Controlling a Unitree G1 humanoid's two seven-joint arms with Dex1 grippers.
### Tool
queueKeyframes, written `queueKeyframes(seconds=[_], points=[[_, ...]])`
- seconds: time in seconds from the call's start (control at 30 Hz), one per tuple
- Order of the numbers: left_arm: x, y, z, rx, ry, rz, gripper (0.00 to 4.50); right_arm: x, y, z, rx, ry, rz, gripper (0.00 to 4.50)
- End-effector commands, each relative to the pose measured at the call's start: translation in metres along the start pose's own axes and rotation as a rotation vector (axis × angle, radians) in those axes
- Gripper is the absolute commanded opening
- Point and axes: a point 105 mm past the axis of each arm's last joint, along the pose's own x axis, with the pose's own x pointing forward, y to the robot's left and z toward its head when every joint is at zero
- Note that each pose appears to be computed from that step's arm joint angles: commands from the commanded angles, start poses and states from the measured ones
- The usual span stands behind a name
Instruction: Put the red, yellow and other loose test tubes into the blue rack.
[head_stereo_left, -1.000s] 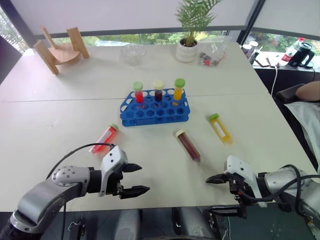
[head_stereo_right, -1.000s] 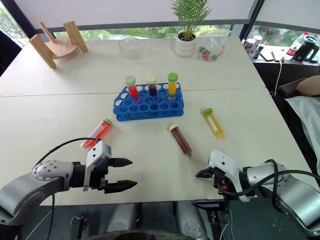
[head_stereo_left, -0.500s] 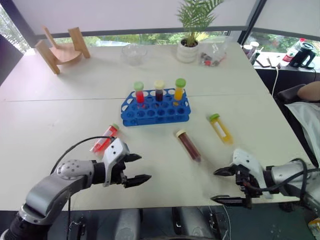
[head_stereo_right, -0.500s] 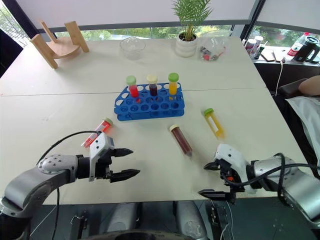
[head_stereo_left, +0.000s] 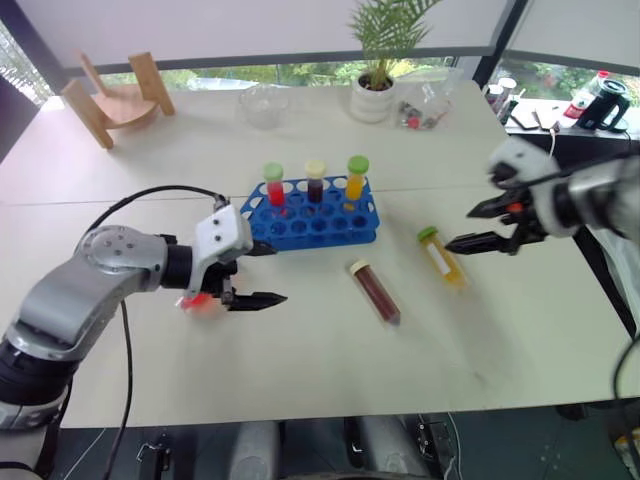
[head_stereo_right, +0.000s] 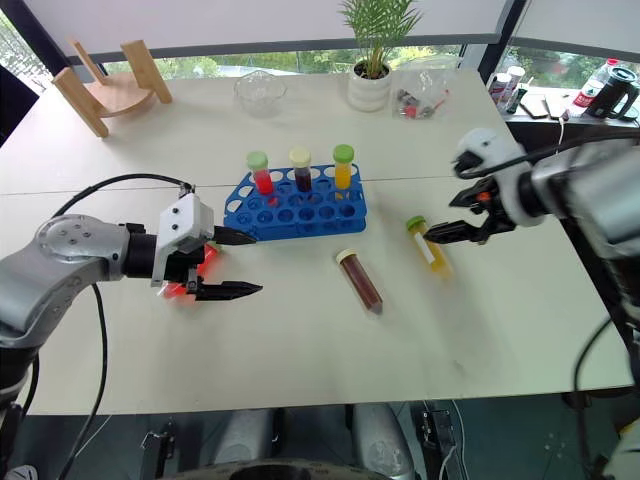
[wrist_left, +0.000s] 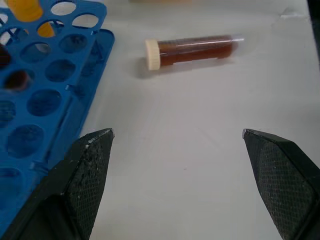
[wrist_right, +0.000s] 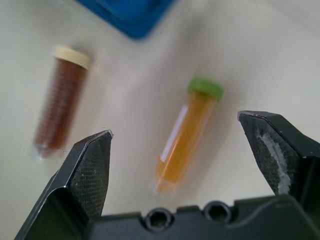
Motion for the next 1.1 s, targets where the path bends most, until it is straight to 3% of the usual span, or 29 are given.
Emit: queueKeyframes(seconds=[0.03,0.17,0.3,0.4,0.57,0.63,0.7,0.77,0.9,1.0,1.1], points=[[0.004,0.0,0.008,0.072,-0.017,0.016,4.26,0.005,-0.013,0.011,0.139,0.069,-0.01,4.5],[0.01,-0.005,0.003,0.066,-0.026,0.03,4.26,0.021,-0.009,0.018,0.172,0.15,0.046,4.5],[0.015,-0.008,-0.001,0.039,-0.038,0.065,4.26,0.042,-0.017,0.001,0.108,0.274,0.012,4.5],[0.016,-0.008,-0.004,0.026,-0.04,0.097,4.5,0.054,-0.022,-0.019,0.077,0.355,-0.001,3.68],[0.016,-0.009,-0.006,0.018,-0.038,0.108,4.5,0.059,-0.025,-0.021,0.047,0.353,-0.009,1.07],[0.013,-0.007,-0.007,0.013,-0.038,0.113,4.5,0.058,-0.024,-0.019,0.082,0.329,-0.004,0.81],[0.007,-0.004,-0.01,-0.009,-0.034,0.127,4.5,0.055,-0.025,0.002,-0.022,0.185,0.004,0.81],[-0.004,0.001,-0.017,-0.054,-0.026,0.14,4.5,0.045,-0.008,0.037,-0.135,-0.054,0.074,0.81],[-0.027,0.01,-0.035,-0.138,0.017,0.169,4.5,0.008,0.031,0.107,-0.232,-0.663,0.09,0.81],[-0.036,0.016,-0.041,-0.167,0.038,0.17,4.5,-0.005,0.041,0.122,-0.126,-0.917,0.008,0.81],[-0.04,0.021,-0.041,-0.167,0.061,0.158,4.5,0.003,0.052,0.121,-0.018,-1.052,-0.068,0.81]])
